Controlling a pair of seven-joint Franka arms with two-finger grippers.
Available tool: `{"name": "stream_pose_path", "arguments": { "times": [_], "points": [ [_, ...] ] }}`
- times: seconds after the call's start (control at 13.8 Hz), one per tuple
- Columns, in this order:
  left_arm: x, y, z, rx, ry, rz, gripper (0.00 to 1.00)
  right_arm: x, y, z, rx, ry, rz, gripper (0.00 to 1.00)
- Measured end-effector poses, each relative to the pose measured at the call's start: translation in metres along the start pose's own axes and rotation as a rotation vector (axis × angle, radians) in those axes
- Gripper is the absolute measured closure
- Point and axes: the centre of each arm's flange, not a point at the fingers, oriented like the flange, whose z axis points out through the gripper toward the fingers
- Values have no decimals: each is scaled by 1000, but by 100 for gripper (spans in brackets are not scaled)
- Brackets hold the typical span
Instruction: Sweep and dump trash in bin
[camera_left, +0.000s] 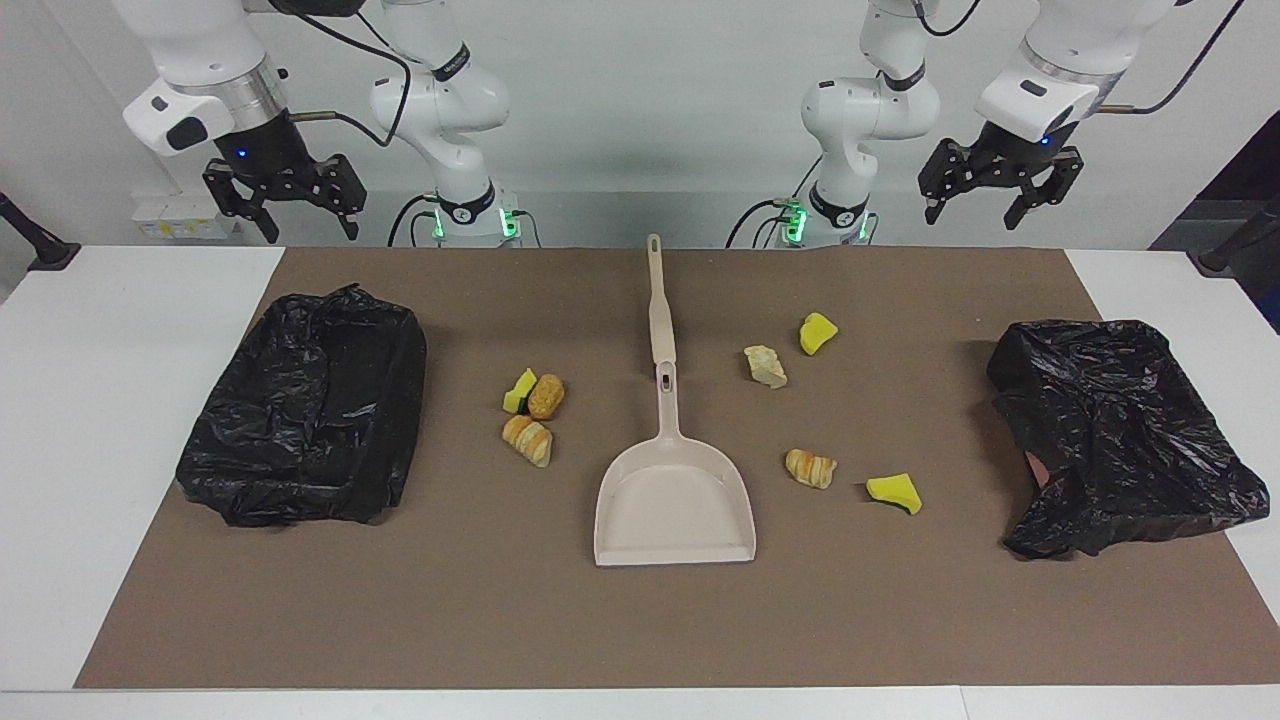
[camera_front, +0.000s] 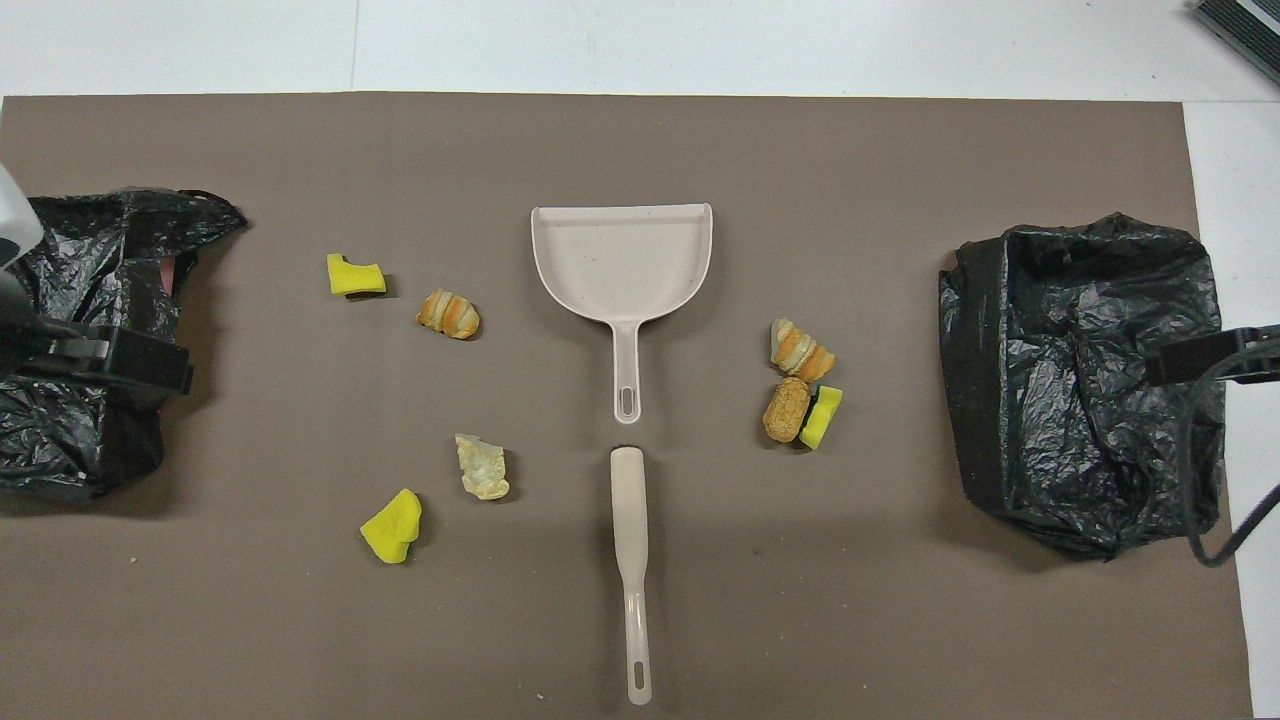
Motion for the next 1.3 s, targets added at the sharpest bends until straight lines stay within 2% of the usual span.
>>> {"name": "stream_pose_path", "arguments": {
  "times": [1.08, 1.3],
  "points": [
    [0, 1, 1, 0, 0, -1, 0, -2, 0, 1, 1, -2, 0, 0],
    [-2, 19, 2, -32, -2, 33, 0, -2, 0, 1, 1, -2, 0, 0]
  ]
}}
